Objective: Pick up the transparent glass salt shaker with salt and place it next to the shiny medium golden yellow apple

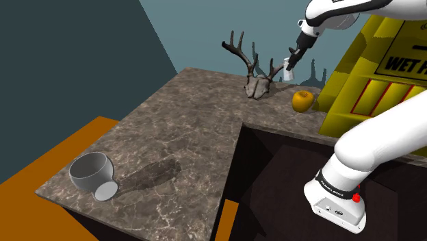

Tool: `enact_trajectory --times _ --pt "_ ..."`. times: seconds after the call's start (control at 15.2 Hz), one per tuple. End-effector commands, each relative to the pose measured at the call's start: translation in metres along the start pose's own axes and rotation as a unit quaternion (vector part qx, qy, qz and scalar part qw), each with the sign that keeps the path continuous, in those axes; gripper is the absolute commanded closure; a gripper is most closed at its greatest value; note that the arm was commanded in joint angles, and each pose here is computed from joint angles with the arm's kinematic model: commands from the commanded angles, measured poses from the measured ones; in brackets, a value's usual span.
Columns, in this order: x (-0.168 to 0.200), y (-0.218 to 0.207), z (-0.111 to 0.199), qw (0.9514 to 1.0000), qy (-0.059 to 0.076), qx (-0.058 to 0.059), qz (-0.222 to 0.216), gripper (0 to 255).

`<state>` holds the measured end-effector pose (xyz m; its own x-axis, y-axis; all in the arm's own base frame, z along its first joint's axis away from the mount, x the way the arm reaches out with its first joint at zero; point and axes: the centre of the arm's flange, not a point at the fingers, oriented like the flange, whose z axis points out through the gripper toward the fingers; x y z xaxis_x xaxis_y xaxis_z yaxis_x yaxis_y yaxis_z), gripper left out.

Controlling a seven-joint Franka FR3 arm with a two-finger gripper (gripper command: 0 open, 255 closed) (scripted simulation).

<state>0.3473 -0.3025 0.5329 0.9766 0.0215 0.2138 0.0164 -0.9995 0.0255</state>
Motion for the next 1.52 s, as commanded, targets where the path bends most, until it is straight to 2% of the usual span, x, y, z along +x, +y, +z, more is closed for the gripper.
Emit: enact_trajectory --times 0.0,0.07,1.45 --pt "-0.012 0.024 -0.002 1.0000 0.000 0.000 -0.001 255" --pt "-0.020 0.041 -0.003 1.0000 0.000 0.000 -0.001 255" --pt "-0.043 0.038 0.105 1.0000 0.000 0.000 -0.001 255"
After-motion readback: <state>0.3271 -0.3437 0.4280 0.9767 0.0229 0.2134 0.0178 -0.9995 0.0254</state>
